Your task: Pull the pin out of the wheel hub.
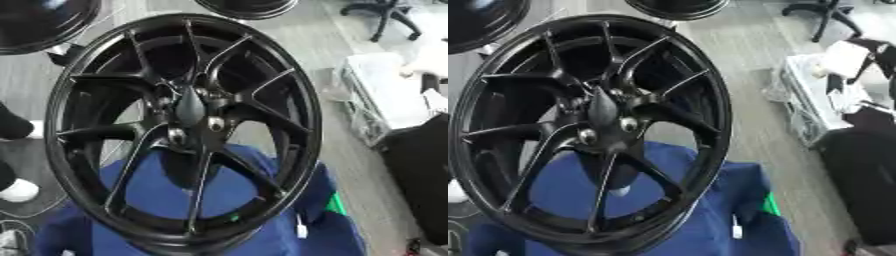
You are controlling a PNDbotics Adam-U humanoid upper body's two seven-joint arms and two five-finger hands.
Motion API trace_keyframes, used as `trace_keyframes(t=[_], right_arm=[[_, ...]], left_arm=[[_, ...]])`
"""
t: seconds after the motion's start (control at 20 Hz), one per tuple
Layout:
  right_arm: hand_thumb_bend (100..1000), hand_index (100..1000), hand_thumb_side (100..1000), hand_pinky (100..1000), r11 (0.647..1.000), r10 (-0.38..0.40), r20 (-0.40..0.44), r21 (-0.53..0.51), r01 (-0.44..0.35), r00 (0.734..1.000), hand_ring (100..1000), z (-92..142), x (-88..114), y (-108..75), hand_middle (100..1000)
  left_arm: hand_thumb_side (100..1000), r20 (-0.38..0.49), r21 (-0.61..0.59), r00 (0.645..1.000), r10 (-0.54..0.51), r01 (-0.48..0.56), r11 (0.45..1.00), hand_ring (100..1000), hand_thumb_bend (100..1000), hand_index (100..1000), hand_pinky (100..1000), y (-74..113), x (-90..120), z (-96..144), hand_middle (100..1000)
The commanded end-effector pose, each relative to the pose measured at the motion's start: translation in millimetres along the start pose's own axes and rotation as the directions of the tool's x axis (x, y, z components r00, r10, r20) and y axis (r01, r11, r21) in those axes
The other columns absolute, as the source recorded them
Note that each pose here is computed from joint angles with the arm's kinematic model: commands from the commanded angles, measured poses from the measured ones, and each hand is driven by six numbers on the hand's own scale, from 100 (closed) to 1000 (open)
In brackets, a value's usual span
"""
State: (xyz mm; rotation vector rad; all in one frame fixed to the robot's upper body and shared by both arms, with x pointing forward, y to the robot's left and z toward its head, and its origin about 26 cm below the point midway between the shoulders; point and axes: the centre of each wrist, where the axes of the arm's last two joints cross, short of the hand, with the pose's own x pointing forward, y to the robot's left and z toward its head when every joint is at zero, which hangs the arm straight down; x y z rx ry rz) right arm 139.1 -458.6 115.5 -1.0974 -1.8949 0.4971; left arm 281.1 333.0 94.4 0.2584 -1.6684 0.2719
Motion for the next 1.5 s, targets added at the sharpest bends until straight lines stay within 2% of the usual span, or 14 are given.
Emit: trace_keyframes(t=[0.05,0.15,0.3,0.45,0.6,0.65,0.7,0.75,0.85,0.95,1.1,1.25,1.35,1.5], right_arm=[[100,969,812,998,0.985,0.148,-0.027,0.088,-0.145,0.989,872,20.4,4.8,15.7,892],[100,970,832,1000,0.977,0.190,-0.082,0.115,-0.180,0.978,869,30.6,7.4,30.5,895],[100,982,830,1000,0.978,0.192,-0.133,0.109,-0.178,0.972,863,36.6,10.3,41.7,899],[100,978,714,1000,0.988,0.145,-0.164,0.070,-0.135,0.976,849,37.3,11.8,46.4,896],[100,945,586,1000,0.996,0.092,-0.183,0.028,-0.088,0.979,812,35.3,12.3,47.7,851],[100,941,584,1000,0.998,0.067,-0.189,0.004,-0.067,0.980,807,34.4,12.7,48.5,846],[100,900,528,994,0.999,0.021,-0.200,-0.038,-0.029,0.980,760,33.4,13.4,50.4,795],[100,872,514,991,0.997,-0.029,-0.211,-0.082,0.012,0.977,738,31.8,14.2,51.9,765],[100,845,525,988,0.984,-0.127,-0.214,-0.153,0.095,0.968,715,26.4,15.6,54.3,740],[100,815,577,992,0.964,-0.220,-0.188,-0.191,0.184,0.957,679,18.0,17.9,57.9,708],[100,827,619,1000,0.915,-0.383,-0.109,-0.184,0.360,0.917,688,0.7,23.8,66.4,716],[100,844,663,1000,0.840,-0.540,-0.061,-0.097,0.533,0.840,699,-15.3,30.3,73.4,740],[100,839,681,1000,0.794,-0.608,-0.067,-0.061,0.605,0.791,674,-24.4,33.2,75.1,741],[100,823,672,1000,0.746,-0.665,-0.081,-0.030,0.665,0.743,659,-36.1,33.0,78.1,721]], left_arm=[[774,0.044,0.003,0.999,-0.006,0.005,1.000,823,100,769,718,0.7,10.1,-2.3,748],[775,0.043,0.001,0.999,-0.002,0.002,1.000,825,100,769,718,-0.6,10.0,-2.3,748],[775,0.043,-0.003,0.999,0.000,0.000,1.000,826,100,769,719,-1.6,10.4,-2.6,748],[776,0.044,-0.005,0.999,0.002,-0.002,1.000,826,100,768,719,-2.1,10.8,-2.9,748],[776,0.047,-0.010,0.999,0.004,-0.003,1.000,827,100,769,719,-3.2,11.9,-3.5,748],[776,0.048,-0.011,0.999,0.004,-0.003,1.000,827,100,769,719,-3.3,12.1,-3.5,748],[776,0.050,-0.011,0.999,0.004,-0.004,1.000,827,100,768,719,-3.5,12.5,-3.7,748],[777,0.051,-0.011,0.999,0.005,-0.005,1.000,827,100,769,719,-3.8,12.8,-3.9,748],[779,0.052,-0.014,0.999,0.007,-0.006,1.000,827,100,769,719,-4.7,13.3,-4.2,748],[778,0.055,-0.017,0.998,0.011,-0.011,1.000,826,100,769,720,-6.5,14.1,-4.9,749],[773,0.068,-0.035,0.997,0.026,-0.024,0.999,827,100,769,720,-12.1,17.6,-7.2,750],[760,0.096,-0.063,0.994,0.044,-0.038,0.997,827,100,770,721,-20.8,24.1,-10.8,752],[750,0.121,-0.084,0.991,0.055,-0.045,0.995,828,100,771,721,-27.3,28.9,-13.0,753],[740,0.153,-0.111,0.986,0.069,-0.052,0.992,829,100,774,722,-35.5,34.4,-14.7,756]])
